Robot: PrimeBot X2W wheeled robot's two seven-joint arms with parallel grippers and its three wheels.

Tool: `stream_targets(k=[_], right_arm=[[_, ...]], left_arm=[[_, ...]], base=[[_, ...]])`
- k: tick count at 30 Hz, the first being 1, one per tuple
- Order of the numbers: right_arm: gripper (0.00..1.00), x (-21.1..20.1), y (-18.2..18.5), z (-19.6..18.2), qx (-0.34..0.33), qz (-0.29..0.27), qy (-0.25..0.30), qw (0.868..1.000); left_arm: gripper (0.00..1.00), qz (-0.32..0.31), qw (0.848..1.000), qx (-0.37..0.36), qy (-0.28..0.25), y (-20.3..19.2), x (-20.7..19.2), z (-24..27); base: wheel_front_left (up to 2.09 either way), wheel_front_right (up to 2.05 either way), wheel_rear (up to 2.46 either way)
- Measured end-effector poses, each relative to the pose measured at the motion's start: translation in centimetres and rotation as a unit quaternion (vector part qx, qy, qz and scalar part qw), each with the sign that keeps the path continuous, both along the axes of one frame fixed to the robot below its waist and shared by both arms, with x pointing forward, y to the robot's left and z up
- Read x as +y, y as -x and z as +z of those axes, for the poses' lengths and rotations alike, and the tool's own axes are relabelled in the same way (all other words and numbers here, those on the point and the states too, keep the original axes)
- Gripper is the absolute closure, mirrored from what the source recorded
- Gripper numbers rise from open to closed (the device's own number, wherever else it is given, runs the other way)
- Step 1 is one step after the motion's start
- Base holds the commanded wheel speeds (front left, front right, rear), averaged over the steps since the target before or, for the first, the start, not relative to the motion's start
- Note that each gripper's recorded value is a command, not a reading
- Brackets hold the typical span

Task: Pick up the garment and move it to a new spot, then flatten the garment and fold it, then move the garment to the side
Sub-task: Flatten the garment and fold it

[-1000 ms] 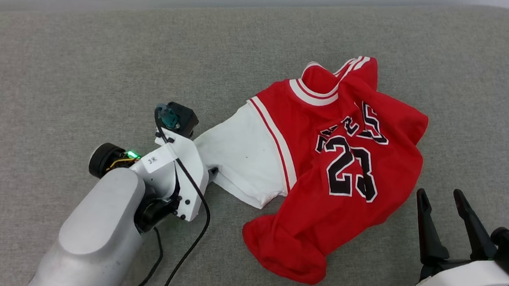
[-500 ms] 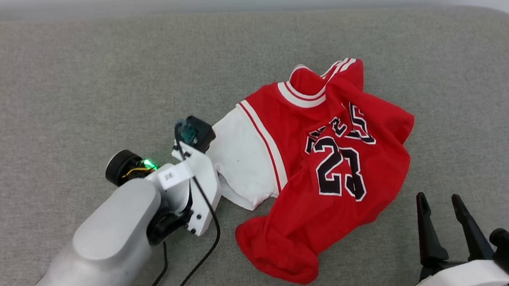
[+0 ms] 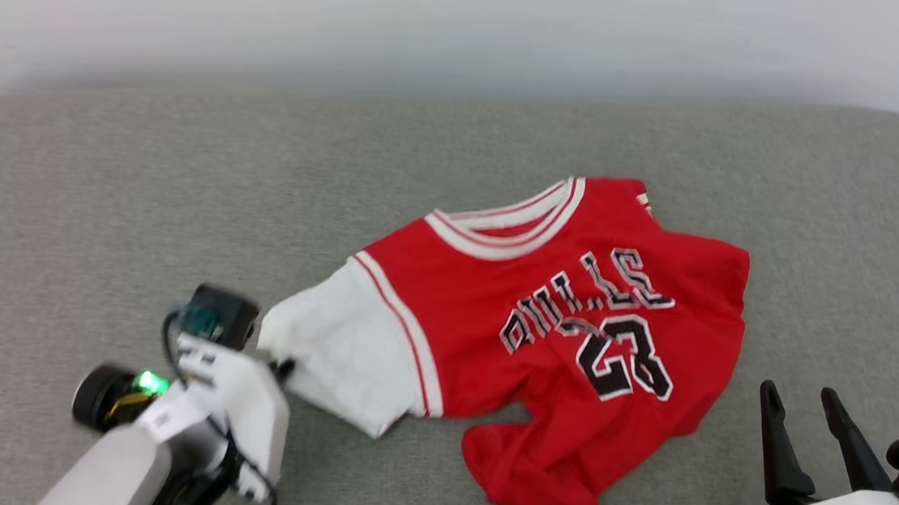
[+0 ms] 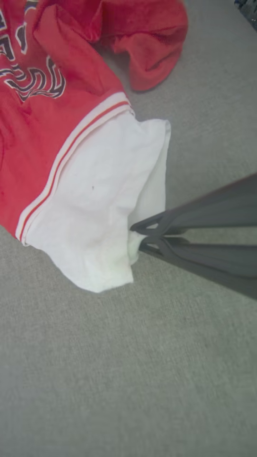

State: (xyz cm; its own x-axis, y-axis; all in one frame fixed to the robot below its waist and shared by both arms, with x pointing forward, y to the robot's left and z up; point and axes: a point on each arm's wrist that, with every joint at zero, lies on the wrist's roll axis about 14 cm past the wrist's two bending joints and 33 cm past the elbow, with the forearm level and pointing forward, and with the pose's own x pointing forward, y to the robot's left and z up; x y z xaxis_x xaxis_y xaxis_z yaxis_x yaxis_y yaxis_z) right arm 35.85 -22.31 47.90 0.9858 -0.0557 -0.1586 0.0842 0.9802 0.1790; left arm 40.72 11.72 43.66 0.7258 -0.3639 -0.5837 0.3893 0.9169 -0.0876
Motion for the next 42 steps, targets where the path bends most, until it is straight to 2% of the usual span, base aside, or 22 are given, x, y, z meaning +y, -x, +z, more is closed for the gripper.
stream_targets(k=[4, 11, 19, 20, 21, 26, 34, 38, 42], right_arm=[[0.00, 0.7, 0.1, 0.3, -0.003, 0.012, -0.003, 1.000], [0.00, 1.5, 0.1, 0.2, 0.004, 0.025, -0.008, 1.000], [0.00, 1.1, 0.3, 0.4, 0.006, 0.021, -0.002, 1.000], [0.00, 1.1, 0.3, 0.5, 0.005, 0.020, -0.002, 1.000], [0.00, 1.0, 0.3, 0.7, 0.003, 0.020, 0.000, 1.000], [0.00, 0.9, 0.4, 1.5, -0.006, 0.020, 0.009, 1.000], [0.00, 1.0, 0.7, 2.7, -0.020, 0.022, 0.017, 0.999], [0.00, 0.7, 0.8, 2.8, -0.018, 0.019, 0.019, 0.999], [0.00, 0.0, 0.9, 1.0, 0.028, 0.018, 0.018, 0.999]], left_arm=[[1.00, 0.068, 0.997, 0.029, 0.013, 3.5, 3.1, -1.0], [1.00, 0.175, 0.980, 0.089, 0.038, 8.9, 6.8, -4.0], [1.00, 0.224, 0.969, 0.084, 0.058, 9.9, 7.8, -5.7], [0.34, 0.226, 0.969, 0.079, 0.064, 9.8, 7.6, -5.7], [0.00, 0.227, 0.969, 0.070, 0.066, 9.7, 7.4, -5.6], [0.00, 0.241, 0.967, -0.036, 0.071, 7.1, 8.0, -2.6], [0.00, 0.249, 0.942, -0.211, 0.075, 4.5, 8.5, 3.5], [0.00, 0.233, 0.929, -0.272, 0.089, 3.9, 7.5, 6.2], [0.00, 0.221, 0.922, -0.300, 0.104, 3.9, 6.2, 7.7]], base=[[0.00, 0.00, 0.00], [0.00, 0.00, 0.00], [0.00, 0.00, 0.00], [0.00, 0.00, 0.00], [0.00, 0.00, 0.00], [0.00, 0.00, 0.00], [0.00, 0.00, 0.00], [0.00, 0.00, 0.00], [0.00, 0.00, 0.00]])
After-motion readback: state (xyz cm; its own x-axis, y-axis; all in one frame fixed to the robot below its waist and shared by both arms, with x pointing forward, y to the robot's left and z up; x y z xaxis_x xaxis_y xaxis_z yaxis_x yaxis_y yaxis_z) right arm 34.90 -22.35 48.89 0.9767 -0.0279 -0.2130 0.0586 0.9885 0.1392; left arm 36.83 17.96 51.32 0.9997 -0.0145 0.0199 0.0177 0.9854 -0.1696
